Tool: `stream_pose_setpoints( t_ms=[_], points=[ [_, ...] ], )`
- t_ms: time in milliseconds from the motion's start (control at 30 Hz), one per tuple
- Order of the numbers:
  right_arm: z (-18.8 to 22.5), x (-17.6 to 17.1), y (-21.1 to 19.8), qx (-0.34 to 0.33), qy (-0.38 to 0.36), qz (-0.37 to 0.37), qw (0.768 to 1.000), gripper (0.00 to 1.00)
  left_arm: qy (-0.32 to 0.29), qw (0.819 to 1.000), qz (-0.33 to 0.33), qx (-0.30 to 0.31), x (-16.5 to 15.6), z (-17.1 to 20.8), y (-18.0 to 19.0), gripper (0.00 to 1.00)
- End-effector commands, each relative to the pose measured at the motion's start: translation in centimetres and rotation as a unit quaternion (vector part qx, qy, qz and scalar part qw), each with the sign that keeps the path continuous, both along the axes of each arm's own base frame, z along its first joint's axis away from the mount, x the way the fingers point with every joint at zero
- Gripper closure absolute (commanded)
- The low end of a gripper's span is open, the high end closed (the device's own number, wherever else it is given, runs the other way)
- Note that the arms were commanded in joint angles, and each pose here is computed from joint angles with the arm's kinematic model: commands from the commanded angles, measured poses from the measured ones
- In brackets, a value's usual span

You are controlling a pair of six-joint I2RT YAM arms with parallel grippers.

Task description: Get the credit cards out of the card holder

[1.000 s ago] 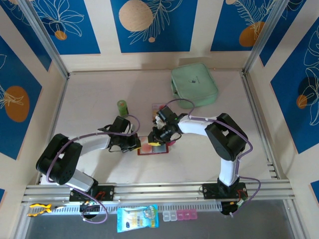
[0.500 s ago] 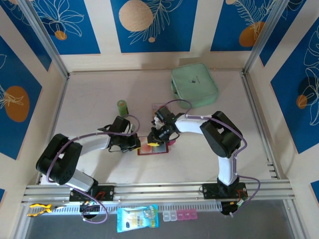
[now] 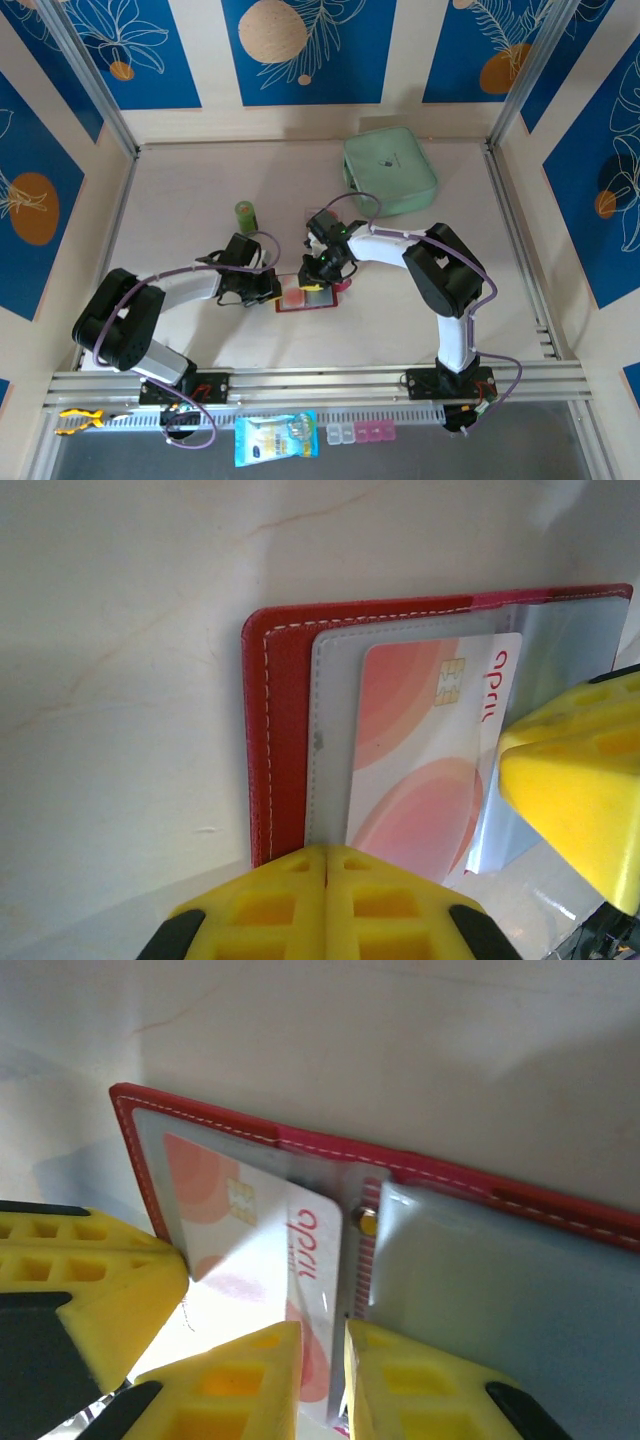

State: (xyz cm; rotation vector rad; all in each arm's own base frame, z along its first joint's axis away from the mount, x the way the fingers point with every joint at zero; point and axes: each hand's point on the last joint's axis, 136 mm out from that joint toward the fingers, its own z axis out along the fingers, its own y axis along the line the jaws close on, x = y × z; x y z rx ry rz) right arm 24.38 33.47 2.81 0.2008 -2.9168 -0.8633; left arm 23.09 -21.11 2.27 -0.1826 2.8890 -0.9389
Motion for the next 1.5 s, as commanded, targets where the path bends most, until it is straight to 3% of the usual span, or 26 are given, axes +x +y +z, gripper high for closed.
stream_pose_setpoints(
  t_ms=[0, 200, 833, 1200, 1467],
  points=[
    [0.0, -0.4, -0.3, -0.02, -0.002, 0.018, 1.0, 0.79, 0.014, 1.0, 0.001, 0.014, -0.2, -0.6, 0.6, 1.0],
    [1.5, -0.7, 1.2, 0.035, 0.008, 0.016, 0.999, 0.79, 0.015, 1.0, 0.001, 0.014, 0.0, -0.7, 0.5, 1.0],
    [-0.1, -1.3, 0.2, 0.023, 0.039, -0.013, 0.999, 0.79, 0.03, 0.999, -0.001, 0.023, -0.5, -1.3, 0.8, 1.0],
    [1.4, -1.3, 1.4, 0.107, 0.043, -0.013, 0.993, 0.82, 0.03, 0.999, -0.001, 0.022, -0.5, -1.4, 0.8, 1.0],
    [1.5, -1.1, 1.2, 0.115, 0.046, -0.021, 0.992, 0.86, 0.031, 0.999, 0.0, 0.023, -0.5, -1.4, 0.9, 1.0]
  ],
)
